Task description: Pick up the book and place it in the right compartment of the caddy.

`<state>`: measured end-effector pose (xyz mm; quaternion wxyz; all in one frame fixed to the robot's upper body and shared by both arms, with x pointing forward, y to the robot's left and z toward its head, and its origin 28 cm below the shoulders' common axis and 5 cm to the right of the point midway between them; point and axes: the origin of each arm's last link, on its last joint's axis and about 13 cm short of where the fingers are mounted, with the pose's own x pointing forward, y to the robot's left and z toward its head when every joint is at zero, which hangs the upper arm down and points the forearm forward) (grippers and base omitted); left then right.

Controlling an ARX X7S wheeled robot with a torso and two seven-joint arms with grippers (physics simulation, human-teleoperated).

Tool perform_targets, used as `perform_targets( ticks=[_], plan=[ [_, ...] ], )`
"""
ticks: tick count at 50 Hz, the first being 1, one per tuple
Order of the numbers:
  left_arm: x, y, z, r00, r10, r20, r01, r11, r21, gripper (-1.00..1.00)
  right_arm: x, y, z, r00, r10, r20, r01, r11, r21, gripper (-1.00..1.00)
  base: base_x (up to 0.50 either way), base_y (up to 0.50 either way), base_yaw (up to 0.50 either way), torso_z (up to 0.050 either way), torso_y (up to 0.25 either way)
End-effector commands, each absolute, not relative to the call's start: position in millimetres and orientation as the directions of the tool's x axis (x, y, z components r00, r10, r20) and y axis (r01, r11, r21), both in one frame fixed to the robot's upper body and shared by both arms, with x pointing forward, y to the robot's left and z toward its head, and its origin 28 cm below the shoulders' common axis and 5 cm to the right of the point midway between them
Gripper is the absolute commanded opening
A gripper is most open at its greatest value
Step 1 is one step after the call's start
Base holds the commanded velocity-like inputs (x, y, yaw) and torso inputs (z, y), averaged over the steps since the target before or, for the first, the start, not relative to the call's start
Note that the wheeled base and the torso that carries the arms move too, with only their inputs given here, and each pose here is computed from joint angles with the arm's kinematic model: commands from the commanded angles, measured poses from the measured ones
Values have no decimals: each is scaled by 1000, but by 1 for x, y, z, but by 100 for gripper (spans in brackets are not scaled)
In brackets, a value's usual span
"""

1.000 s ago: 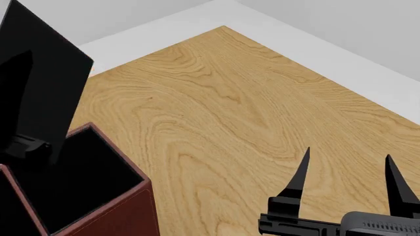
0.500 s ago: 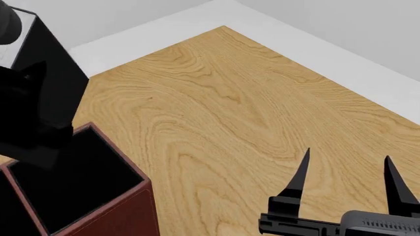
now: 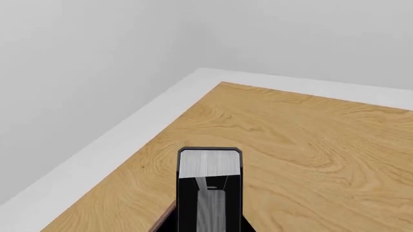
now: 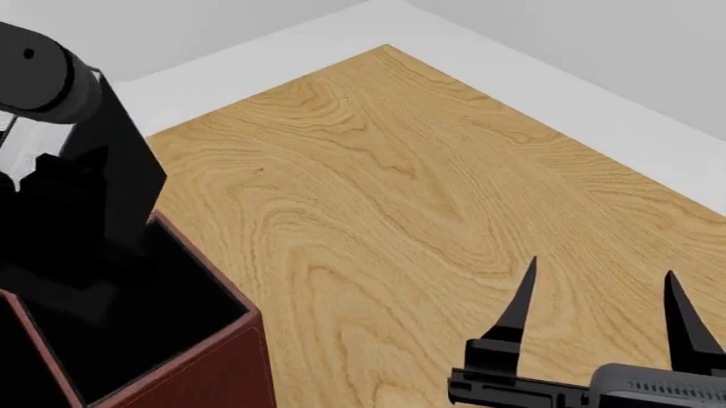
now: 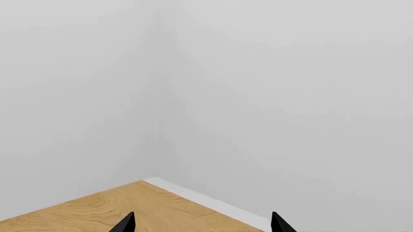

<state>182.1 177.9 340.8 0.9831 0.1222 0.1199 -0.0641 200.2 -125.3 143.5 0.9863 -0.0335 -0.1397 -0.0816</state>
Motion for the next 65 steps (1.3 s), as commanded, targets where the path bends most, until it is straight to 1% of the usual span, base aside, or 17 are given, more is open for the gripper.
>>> perform_targets(
  ticks=[1, 12, 37, 65],
  plan=[
    [184, 173, 339, 966, -79, -246, 133, 968, 212, -100, 200, -126, 143, 948, -153, 278, 169, 985, -35, 100, 0, 0, 0, 0, 10],
    [189, 171, 325, 959, -75, -274, 137, 967, 216, -100, 200, -126, 143, 948, -155, 279, 171, 985, -32, 100, 0, 0, 0, 1, 1],
    [194, 176, 316, 964, -15, -265, 77, 971, 224, -100, 200, -126, 143, 949, -154, 276, 169, 985, -33, 100, 0, 0, 0, 0, 1],
    [208, 179, 300, 951, 16, -308, 50, 977, 207, -100, 201, -126, 142, 949, -158, 272, 172, 985, -30, 100, 0, 0, 0, 0, 1]
  ],
)
